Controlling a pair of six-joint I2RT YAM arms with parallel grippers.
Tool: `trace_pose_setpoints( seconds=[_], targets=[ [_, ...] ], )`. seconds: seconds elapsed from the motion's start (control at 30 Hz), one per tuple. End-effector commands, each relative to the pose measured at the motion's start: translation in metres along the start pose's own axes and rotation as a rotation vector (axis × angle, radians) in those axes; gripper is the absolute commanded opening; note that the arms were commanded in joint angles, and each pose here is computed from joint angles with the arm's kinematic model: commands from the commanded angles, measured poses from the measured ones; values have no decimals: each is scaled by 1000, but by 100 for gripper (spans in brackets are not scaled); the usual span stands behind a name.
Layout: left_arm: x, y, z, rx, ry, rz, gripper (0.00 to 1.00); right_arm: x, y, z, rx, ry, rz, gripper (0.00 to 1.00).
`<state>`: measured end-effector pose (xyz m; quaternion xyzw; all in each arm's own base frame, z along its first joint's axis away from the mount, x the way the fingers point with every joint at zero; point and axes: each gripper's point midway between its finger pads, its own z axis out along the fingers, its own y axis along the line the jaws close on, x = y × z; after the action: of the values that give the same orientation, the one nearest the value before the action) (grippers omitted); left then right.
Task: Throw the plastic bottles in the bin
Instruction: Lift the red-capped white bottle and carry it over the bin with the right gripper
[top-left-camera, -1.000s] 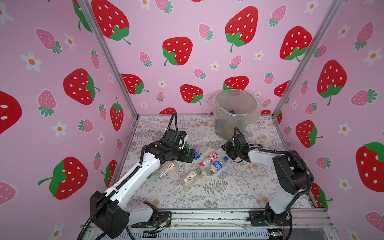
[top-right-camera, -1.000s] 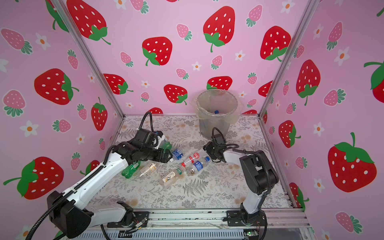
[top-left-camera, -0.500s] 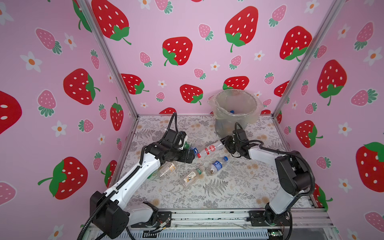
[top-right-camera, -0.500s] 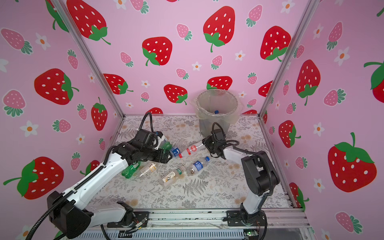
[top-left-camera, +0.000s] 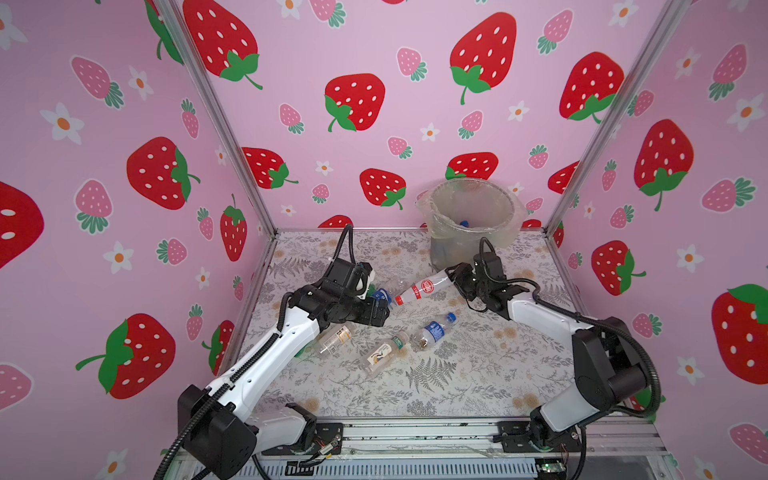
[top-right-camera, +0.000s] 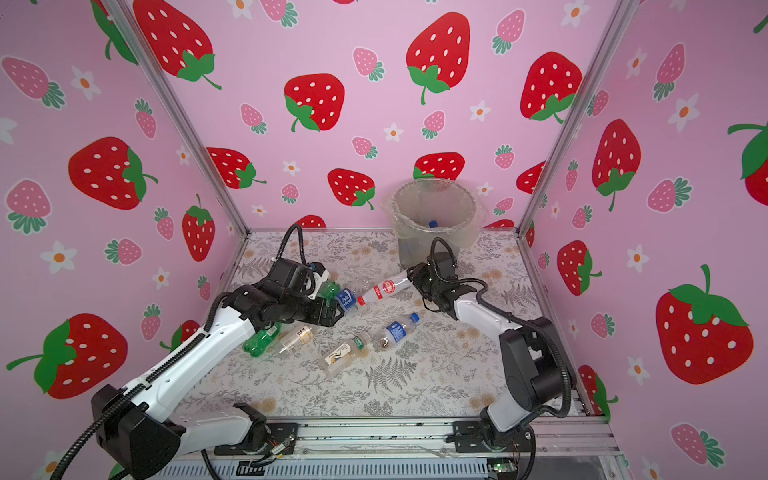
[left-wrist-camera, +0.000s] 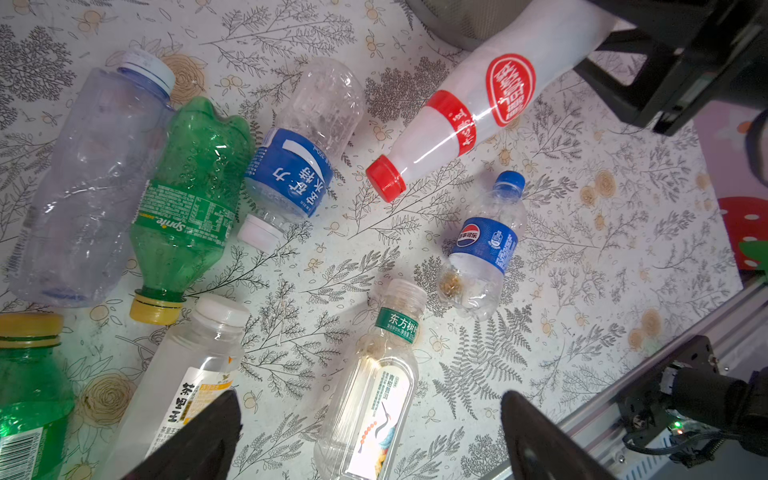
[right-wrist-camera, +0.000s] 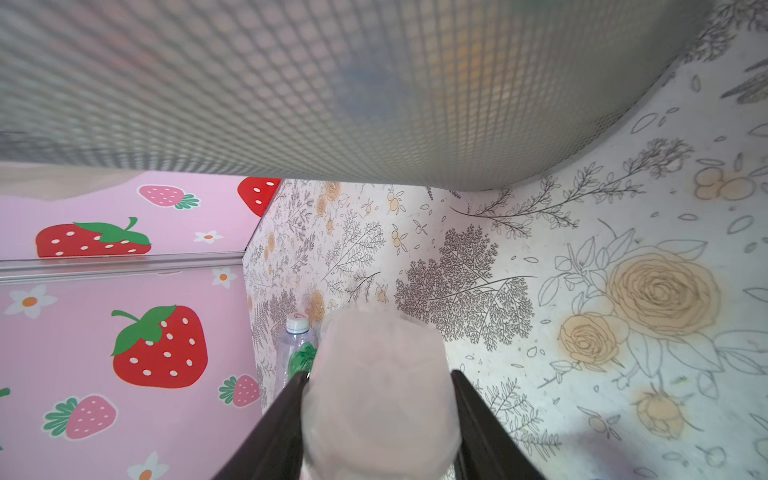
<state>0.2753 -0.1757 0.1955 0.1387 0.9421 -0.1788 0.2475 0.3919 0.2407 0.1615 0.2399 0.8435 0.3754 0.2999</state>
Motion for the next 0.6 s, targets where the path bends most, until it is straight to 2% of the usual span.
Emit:
trace_pose_setpoints(
  seconds=[0.0, 0.4, 0.57],
  targets=[
    [-2, 1, -3, 1, -18, -2, 99, -7, 1, -21, 19, -49, -41, 53],
    [-3, 3, -3, -9, -21, -3, 99, -22, 23, -83, -14, -133, -168, 52],
    [-3, 4, -2, -17, -20, -5, 99, -32, 31, -103, 12, -167, -207, 53]
  ],
)
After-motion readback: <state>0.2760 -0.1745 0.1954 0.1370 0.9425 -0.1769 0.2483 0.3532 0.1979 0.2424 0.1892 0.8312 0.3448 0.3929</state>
